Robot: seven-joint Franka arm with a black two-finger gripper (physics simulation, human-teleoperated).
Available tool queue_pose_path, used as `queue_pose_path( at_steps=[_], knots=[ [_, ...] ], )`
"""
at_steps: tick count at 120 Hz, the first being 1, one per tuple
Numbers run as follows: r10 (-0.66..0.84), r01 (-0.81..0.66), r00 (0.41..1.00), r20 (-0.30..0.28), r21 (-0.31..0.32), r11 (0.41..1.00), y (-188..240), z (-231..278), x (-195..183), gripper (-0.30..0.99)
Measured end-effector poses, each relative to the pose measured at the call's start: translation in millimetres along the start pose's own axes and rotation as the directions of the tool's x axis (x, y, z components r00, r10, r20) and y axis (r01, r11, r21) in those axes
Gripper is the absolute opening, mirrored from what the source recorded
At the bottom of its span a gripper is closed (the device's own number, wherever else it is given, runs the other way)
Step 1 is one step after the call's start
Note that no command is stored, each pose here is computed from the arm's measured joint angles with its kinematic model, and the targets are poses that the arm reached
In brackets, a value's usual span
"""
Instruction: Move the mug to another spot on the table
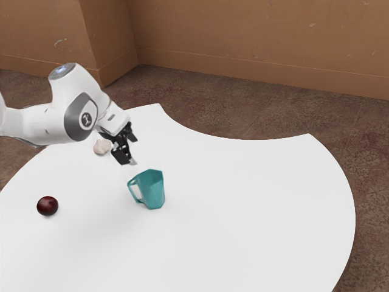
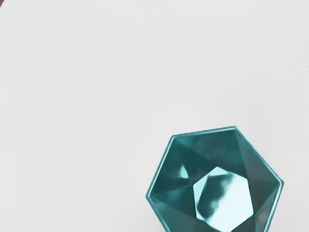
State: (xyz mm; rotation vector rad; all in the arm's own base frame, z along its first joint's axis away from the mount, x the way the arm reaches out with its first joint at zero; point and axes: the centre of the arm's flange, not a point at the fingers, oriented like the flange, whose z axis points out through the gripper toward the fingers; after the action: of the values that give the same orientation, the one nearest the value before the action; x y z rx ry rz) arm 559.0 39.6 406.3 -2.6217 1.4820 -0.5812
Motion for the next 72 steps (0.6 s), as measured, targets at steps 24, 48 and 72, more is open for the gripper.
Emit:
queue_pose_path(
  at_steps=[24,48,72],
  knots=[
    [0.105,-0.105,0.995,0.002,0.027,0.994,-18.0,-74.1,69.9,0.68],
    [0.195,-0.195,0.974,0.114,-0.007,0.981,-43.0,-135.6,126.9,0.69],
    [0.209,-0.196,0.956,0.206,-0.082,0.977,-15.5,-137.6,151.6,0.69]
  ],
)
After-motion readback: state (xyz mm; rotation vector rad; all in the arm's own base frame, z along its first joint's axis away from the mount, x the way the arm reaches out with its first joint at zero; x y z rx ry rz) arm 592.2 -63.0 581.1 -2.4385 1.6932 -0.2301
